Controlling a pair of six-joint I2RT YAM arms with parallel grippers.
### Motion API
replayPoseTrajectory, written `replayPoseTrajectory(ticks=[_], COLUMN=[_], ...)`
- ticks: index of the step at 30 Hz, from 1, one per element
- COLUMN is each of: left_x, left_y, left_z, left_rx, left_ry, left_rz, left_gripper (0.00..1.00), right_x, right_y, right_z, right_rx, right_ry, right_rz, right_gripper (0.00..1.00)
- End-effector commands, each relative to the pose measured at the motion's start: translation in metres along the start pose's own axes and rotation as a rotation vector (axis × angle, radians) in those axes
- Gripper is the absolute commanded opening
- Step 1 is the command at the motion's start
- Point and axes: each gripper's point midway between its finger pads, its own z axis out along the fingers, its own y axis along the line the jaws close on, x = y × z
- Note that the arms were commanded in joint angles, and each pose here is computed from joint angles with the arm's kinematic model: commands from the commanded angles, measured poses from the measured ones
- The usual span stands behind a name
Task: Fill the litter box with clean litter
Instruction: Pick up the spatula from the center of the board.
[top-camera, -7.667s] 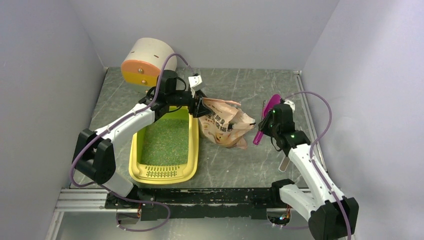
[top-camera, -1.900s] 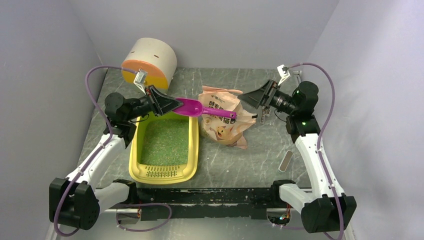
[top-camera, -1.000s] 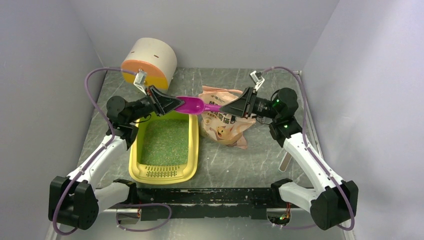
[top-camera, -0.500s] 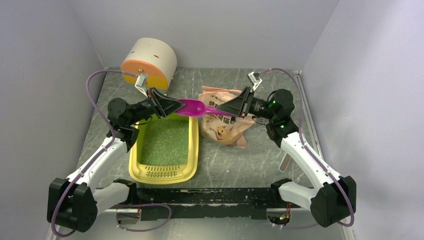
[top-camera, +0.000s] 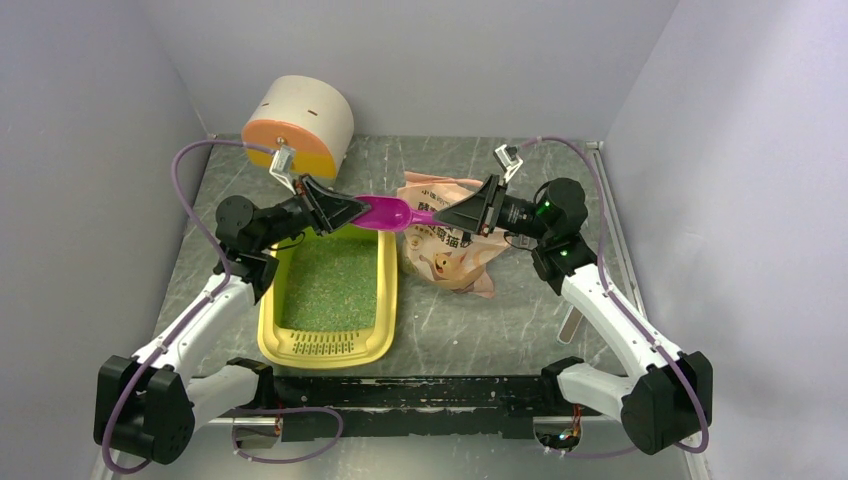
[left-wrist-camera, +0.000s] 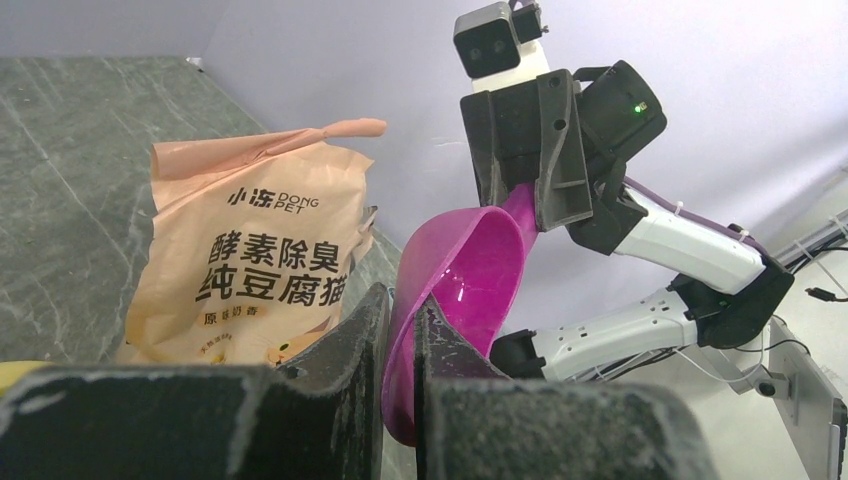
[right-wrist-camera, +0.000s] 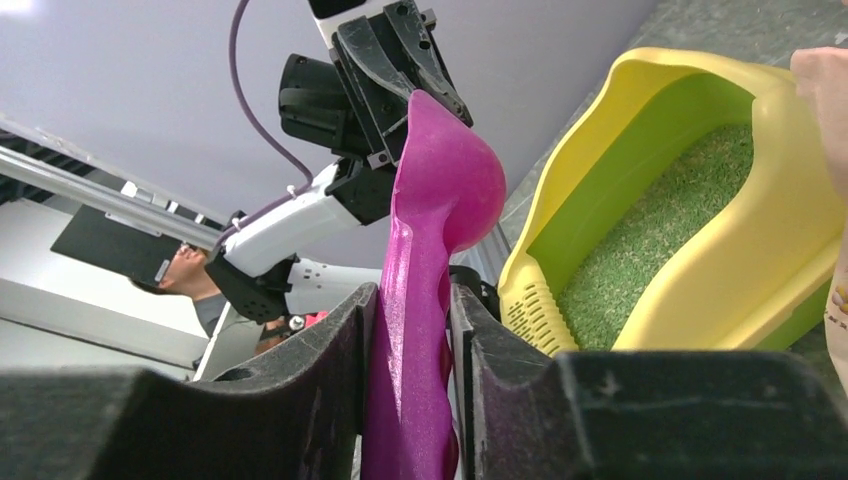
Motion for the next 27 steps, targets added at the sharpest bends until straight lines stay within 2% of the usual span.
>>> replayPoseTrajectory(ticks=[1,3,8,11,18,21,25,27], left_x=[-0.018,-0.016,-0.015,-0.015,-0.013,-0.010,-0.007,-0.005], left_y=[-0.016,-0.014,-0.013,-0.013,-0.013,-0.015,-0.015,-0.015], left_z=[0.006,0.007,0.009,0.010,0.015,0.016,0.017,0.018], left_rx=[0.044,0.043,0.046,0.047,0.059,0.068,0.076,0.079], left_ry=[-0.045,-0.036,-0.034,-0.032,-0.019,-0.005,0.015,0.023], left_rz=[0.068,0.064,0.059,0.060,0.063,0.062,0.066,0.065], left_gripper=[0.05,0.05,0.05,0.05,0.05,0.05,0.05,0.05], right_x=[-0.005,-0.006,-0.006,-0.005,-0.005,-0.006,-0.007,-0.007], right_y=[0.011,0.011,0.009,0.010,0.007,0.005,0.007,0.007], right_z=[0.003,0.003,0.004,0.004,0.005,0.004,0.004,0.004], right_rx=[-0.028,-0.026,-0.019,-0.024,-0.017,0.004,0.004,0.000], right_ry=[0.001,-0.002,0.005,0.014,0.021,0.004,0.005,0.009], right_rz=[-0.039,-0.040,-0.043,-0.048,-0.049,-0.055,-0.067,-0.074], right_gripper=[0.33,0.29,0.48,0.49,0.37,0.23,0.20,0.12])
